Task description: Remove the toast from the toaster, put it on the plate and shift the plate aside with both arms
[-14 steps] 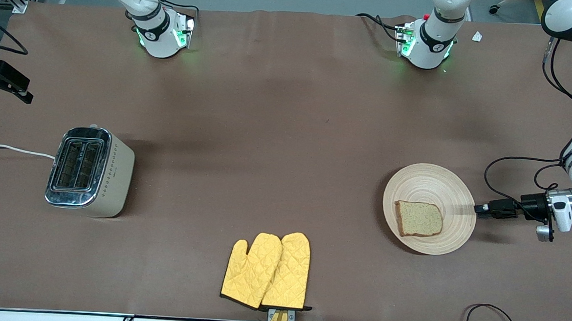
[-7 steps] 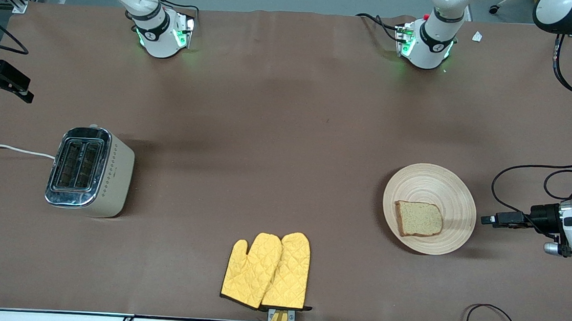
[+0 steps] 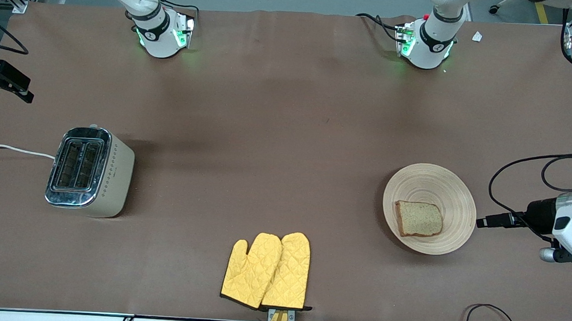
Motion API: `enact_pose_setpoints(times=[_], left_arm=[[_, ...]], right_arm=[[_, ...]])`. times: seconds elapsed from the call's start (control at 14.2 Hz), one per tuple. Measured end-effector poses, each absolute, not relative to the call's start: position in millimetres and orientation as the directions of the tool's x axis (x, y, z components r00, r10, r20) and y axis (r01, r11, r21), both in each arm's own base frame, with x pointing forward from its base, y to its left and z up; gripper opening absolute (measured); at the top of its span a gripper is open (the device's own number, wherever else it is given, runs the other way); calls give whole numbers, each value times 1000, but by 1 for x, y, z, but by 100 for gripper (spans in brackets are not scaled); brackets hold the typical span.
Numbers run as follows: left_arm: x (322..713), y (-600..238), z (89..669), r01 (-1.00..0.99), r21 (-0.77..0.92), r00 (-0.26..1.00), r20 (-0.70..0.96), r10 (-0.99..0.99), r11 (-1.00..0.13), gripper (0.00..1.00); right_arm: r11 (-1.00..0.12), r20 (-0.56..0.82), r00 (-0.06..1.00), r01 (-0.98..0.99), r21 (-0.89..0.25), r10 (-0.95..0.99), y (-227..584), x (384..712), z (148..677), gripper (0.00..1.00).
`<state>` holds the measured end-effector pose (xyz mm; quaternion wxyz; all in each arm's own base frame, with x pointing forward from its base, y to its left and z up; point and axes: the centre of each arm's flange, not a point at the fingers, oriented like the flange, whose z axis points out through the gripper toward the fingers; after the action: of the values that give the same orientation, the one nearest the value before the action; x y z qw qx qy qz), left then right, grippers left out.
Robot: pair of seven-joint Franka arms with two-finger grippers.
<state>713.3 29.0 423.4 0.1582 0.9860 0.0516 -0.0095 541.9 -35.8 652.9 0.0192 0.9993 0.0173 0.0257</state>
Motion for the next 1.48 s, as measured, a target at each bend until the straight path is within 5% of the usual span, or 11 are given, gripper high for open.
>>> enact_pose_setpoints(times=[0.92, 1.48], left_arm=[[607, -122, 615, -55, -111, 998, 35, -59, -992, 100], [538, -80, 644, 3, -51, 999, -41, 5, -999, 100]], right_arm=[[-999, 49, 998, 34, 39, 36, -36, 542, 653, 100], [-999, 48, 998, 34, 39, 35, -36, 542, 652, 100]])
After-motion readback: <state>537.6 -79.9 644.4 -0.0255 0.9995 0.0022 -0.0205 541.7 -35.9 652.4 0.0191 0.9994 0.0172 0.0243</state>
